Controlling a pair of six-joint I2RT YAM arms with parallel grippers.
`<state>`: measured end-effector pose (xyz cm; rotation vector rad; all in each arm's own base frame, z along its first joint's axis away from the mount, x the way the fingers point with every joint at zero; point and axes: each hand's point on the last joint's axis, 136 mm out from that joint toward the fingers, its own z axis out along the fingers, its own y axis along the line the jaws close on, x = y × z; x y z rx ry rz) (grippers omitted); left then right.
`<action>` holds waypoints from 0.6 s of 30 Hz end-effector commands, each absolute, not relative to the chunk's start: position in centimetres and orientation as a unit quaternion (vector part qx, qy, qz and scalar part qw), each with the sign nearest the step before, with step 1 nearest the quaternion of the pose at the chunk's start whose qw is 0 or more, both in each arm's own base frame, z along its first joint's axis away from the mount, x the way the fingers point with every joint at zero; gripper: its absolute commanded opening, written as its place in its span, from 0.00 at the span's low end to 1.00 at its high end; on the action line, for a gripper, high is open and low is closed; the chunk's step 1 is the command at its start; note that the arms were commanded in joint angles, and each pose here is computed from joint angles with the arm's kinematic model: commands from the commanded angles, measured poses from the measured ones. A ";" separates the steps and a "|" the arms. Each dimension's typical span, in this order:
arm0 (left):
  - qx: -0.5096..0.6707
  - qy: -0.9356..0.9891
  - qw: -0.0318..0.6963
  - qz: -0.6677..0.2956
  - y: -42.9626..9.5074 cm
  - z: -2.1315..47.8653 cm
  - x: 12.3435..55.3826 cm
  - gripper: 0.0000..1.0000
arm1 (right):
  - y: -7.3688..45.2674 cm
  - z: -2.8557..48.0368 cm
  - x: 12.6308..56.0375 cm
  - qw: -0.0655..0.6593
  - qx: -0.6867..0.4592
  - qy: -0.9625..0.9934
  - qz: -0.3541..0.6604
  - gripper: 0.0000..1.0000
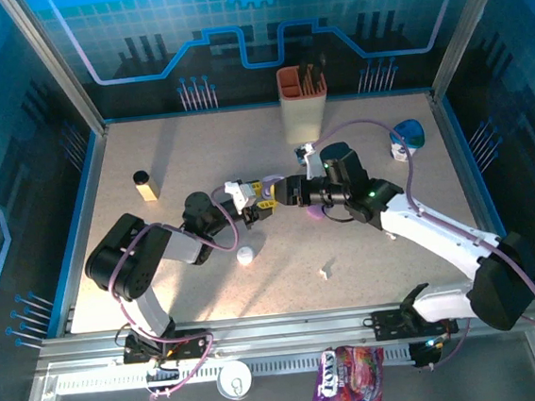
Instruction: Insert wireless bluetooth earbuds into charging case
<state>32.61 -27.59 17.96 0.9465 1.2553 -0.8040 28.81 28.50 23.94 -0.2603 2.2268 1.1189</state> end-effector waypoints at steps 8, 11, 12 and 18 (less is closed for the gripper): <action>0.454 0.512 0.647 -0.336 -28.0 17.9 31.4 0.27 | 28.5 27.0 30.5 0.345 -0.144 0.845 0.383 0.46; 0.459 0.507 0.647 -0.337 -28.0 18.0 31.1 0.27 | 28.9 26.5 31.6 0.335 -0.140 0.853 0.376 0.46; 0.460 0.506 0.648 -0.336 -28.0 18.2 31.0 0.27 | 29.1 26.2 31.8 0.329 -0.140 0.856 0.373 0.46; 0.426 0.527 0.655 -0.333 -27.6 18.8 31.9 0.25 | 29.8 24.6 31.8 0.295 -0.142 0.869 0.372 0.46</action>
